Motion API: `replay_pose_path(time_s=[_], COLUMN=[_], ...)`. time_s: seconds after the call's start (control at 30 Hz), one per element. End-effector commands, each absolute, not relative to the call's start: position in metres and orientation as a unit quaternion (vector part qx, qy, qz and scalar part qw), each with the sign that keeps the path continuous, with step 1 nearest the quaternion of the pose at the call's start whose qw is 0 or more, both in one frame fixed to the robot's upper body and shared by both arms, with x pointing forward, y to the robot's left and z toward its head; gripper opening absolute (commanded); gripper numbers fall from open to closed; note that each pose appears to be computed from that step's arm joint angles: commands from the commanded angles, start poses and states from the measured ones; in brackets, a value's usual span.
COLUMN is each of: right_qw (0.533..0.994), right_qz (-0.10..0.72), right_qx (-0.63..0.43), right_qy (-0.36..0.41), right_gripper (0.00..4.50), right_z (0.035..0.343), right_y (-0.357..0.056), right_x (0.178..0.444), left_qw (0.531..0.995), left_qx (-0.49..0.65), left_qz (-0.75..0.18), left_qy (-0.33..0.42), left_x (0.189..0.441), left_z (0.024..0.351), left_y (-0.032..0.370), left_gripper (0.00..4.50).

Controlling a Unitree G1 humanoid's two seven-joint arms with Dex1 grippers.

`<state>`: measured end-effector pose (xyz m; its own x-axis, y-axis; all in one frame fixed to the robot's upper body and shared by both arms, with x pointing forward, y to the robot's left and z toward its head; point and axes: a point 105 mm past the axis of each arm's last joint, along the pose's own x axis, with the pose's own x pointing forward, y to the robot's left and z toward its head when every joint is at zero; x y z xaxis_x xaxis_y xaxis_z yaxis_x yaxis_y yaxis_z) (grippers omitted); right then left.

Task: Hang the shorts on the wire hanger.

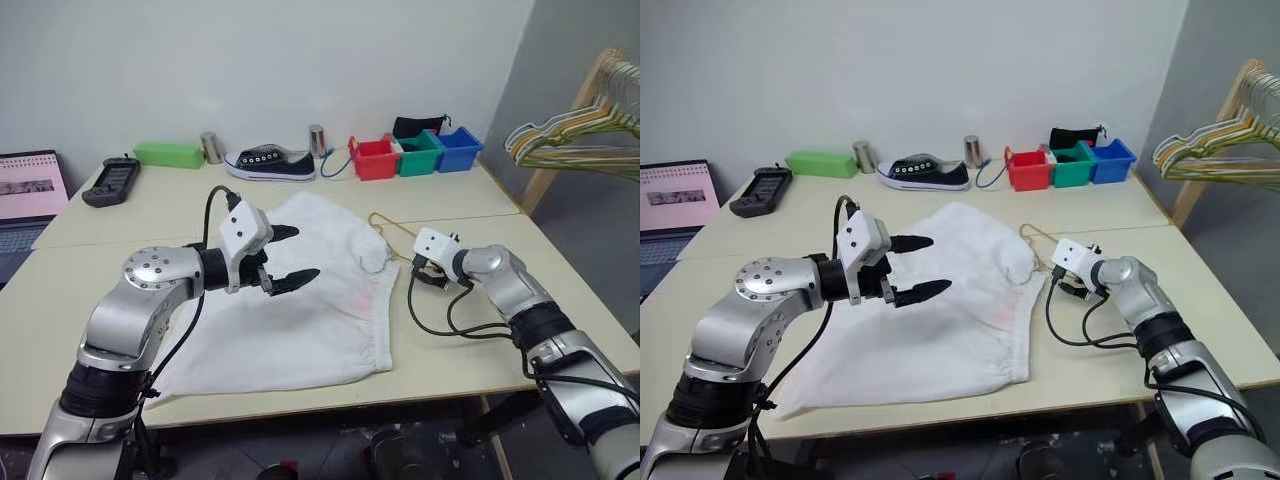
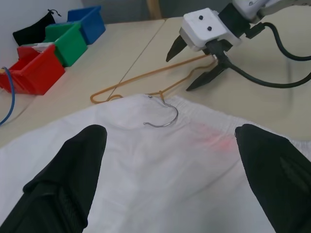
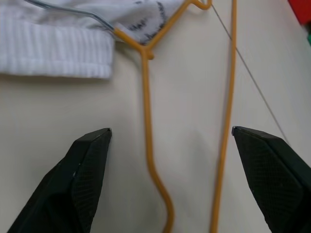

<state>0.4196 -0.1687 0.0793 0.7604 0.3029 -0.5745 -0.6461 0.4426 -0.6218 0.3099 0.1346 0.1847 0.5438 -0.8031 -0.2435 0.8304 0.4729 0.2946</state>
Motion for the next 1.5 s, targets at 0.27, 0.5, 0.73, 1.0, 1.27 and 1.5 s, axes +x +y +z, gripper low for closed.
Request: replay_pose_path(time_s=[0.27, 0.5, 0.73, 1.0, 1.27, 1.5], right_qw=[0.804, 0.813, 0.823, 0.815, 0.751, 0.718], right_qz=[0.265, 0.244, 0.174, 0.201, 0.408, 0.468], right_qx=[-0.502, -0.503, -0.535, -0.542, -0.518, -0.514], right_qy=[0.175, 0.16, 0.077, -0.041, -0.032, -0.043], right_gripper=[1.59, 0.06, 0.06, 0.06, 0.06, 0.06], right_z=[0.078, 0.093, 0.15, 0.218, 0.209, 0.209], right_y=[-0.173, -0.186, -0.205, -0.19, -0.158, -0.132], right_x=[0.432, 0.436, 0.447, 0.44, 0.396, 0.379], left_qw=[0.866, 0.869, 0.879, 0.883, 0.847, 0.776], left_qx=[0.203, 0.207, 0.212, 0.244, 0.364, 0.486], left_qz=[-0.457, -0.45, -0.428, -0.4, -0.384, -0.386], left_qy=[0.008, 0.001, -0.01, -0.024, -0.056, -0.115], left_x=[0.309, 0.313, 0.323, 0.344, 0.369, 0.385], left_z=[0.203, 0.206, 0.215, 0.23, 0.248, 0.251], left_y=[0.139, 0.141, 0.15, 0.169, 0.19, 0.173], left_gripper=[4.5, 4.5, 4.5, 4.5, 4.5, 4.5])
